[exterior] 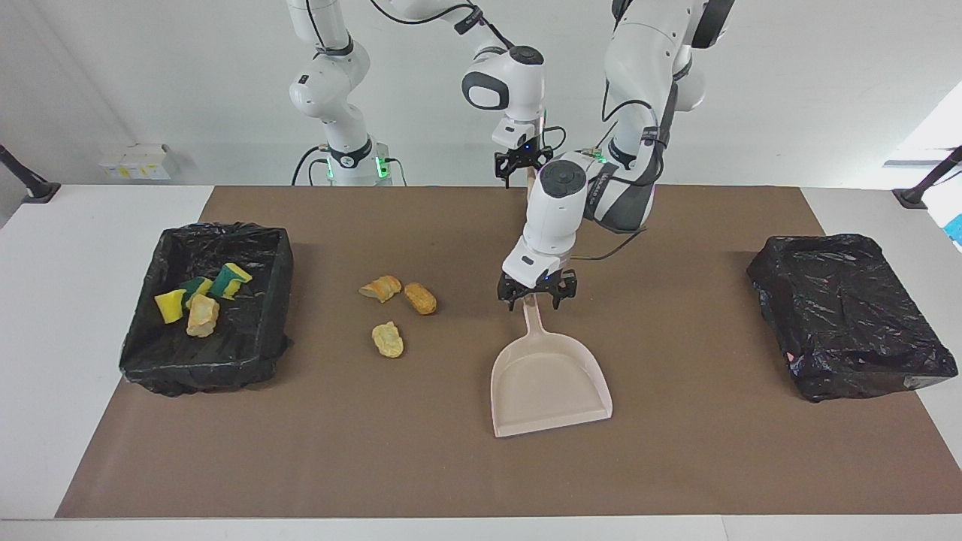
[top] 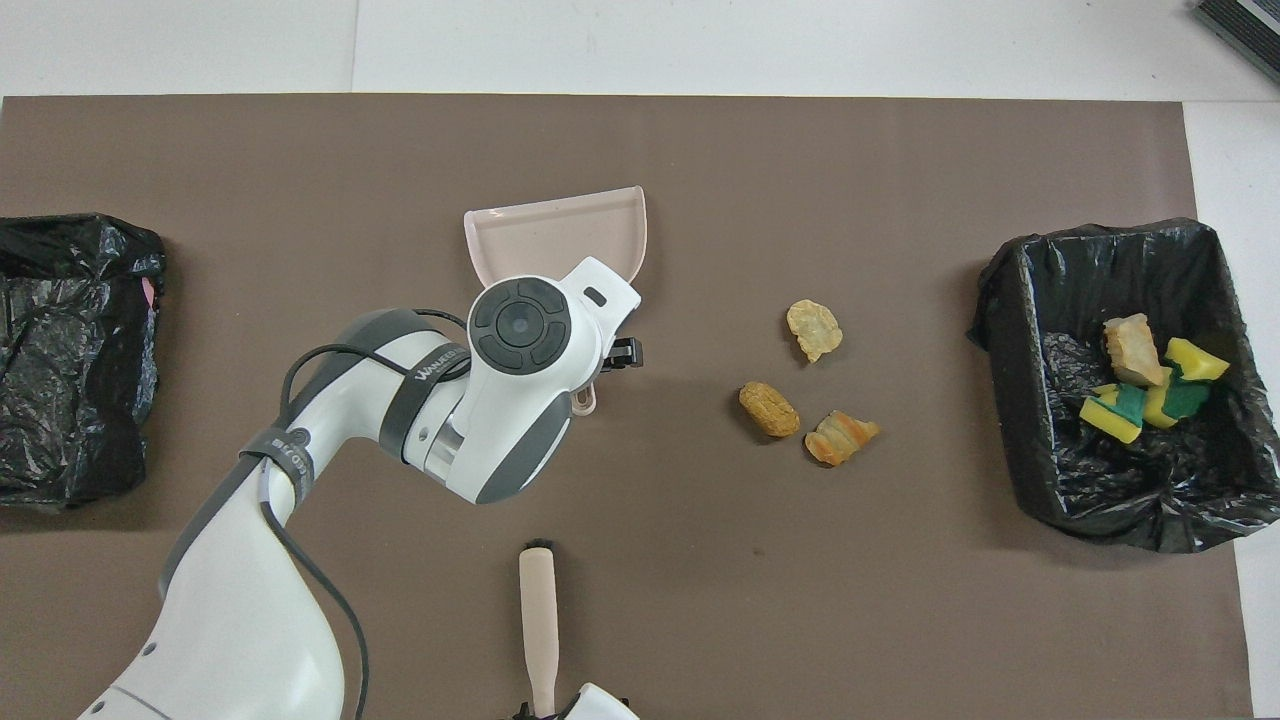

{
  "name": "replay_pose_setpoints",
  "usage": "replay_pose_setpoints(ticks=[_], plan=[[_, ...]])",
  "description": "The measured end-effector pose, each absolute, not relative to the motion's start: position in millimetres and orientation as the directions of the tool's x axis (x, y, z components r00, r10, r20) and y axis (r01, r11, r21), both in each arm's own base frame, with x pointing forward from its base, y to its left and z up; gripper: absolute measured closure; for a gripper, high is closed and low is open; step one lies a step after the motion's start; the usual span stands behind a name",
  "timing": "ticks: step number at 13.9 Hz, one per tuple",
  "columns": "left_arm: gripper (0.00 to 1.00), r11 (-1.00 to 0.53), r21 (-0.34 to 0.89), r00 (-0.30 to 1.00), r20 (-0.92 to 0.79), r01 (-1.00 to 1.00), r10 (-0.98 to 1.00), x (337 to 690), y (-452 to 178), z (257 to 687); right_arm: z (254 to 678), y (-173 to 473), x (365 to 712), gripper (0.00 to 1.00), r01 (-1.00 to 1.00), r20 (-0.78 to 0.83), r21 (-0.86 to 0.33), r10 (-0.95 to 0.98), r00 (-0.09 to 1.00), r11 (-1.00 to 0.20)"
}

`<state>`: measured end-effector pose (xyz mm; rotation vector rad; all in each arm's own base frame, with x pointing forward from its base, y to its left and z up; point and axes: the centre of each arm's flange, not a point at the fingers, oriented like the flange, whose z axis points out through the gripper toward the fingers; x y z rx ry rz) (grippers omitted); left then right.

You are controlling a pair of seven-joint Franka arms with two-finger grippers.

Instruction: Sweep and dump trash in bin

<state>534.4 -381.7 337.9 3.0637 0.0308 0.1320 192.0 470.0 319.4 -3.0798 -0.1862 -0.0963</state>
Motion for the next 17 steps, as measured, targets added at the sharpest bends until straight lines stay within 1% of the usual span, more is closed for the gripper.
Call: replay_pose_setpoints(ticks=[1,2,3,4,5,6,7,8,9,10,11,12,13,17], plan=[[0.00,-0.996,0.084,0.995,0.095,0.022,0.030,536.0,-385.6,332.2,320.6,471.5,191.8,0.20,0.124,0.067,-0.053,0.120,0.991,-0.991],[0.00,-0.996,0.084,0.994,0.109,0.022,0.031,540.3,-385.5,332.6,323.4,473.7,192.9,0.26,0.123,0.070,-0.059,0.119,0.990,-0.991],[0.00,-0.997,0.078,0.992,0.125,0.020,0.029,544.7,-383.2,336.4,326.7,476.1,194.1,0.26,0.123,0.074,-0.066,0.118,0.990,-0.990],[0.00,-0.997,0.072,0.990,0.138,0.019,0.029,548.9,-380.9,340.6,329.5,478.3,195.2,0.30,0.123,0.078,-0.072,0.117,0.990,-0.990],[0.07,-0.998,0.062,0.989,0.145,0.015,0.024,551.4,-379.2,342.9,331.1,480.0,196.0,0.30,0.123,0.080,-0.075,0.117,0.990,-0.990],[0.10,-0.999,0.040,0.989,0.147,0.007,0.012,552.5,-377.9,344.7,332.3,481.8,196.7,0.35,0.123,0.081,-0.078,0.117,0.990,-0.989],[0.20,-1.000,0.022,0.989,0.146,0.001,0.004,552.9,-377.6,346.7,332.7,482.7,197.1,0.36,0.123,0.082,-0.080,0.116,0.990,-0.989],[0.36,-1.000,0.011,0.990,0.142,-0.001,0.000,553.1,-377.3,348.7,332.8,483.2,197.3,0.44,0.123,0.082,-0.080,0.117,0.990,-0.989],[0.50,-1.000,0.002,0.990,0.139,-0.002,-0.002,553.4,-377.0,350.0,332.4,483.4,197.3,0.58,0.124,0.082,-0.079,0.117,0.990,-0.989],[0.59,-1.000,-0.008,0.990,0.138,-0.006,-0.007,553.3,-376.6,350.4,331.5,483.2,197.1,0.72,0.124,0.081,-0.075,0.118,0.990,-0.989],[0.59,-1.000,-0.023,0.990,0.140,-0.014,-0.017,553.2,-376.1,350.7,331.0,482.9,196.8,0.75,0.126,0.078,-0.067,0.120,0.990,-0.990],[0.65,-0.999,-0.038,0.990,0.141,-0.019,-0.024,553.7,-375.7,352.7,331.5,482.6,196.7,0.75,0.126,0.072,-0.052,0.122,0.990,-0.991],[0.68,-0.999,-0.050,0.990,0.138,-0.020,-0.027,554.5,-375.1,355.6,332.1,482.2,196.8,0.75,0.125,0.064,-0.034,0.123,0.990,-0.992],[0.68,-0.996,-0.078,0.989,0.138,-0.040,-0.051,558.5,-367.9,380.7,339.3,474.3,205.7,0.75,0.103,0.019,0.059,0.104,0.994,-0.993]])
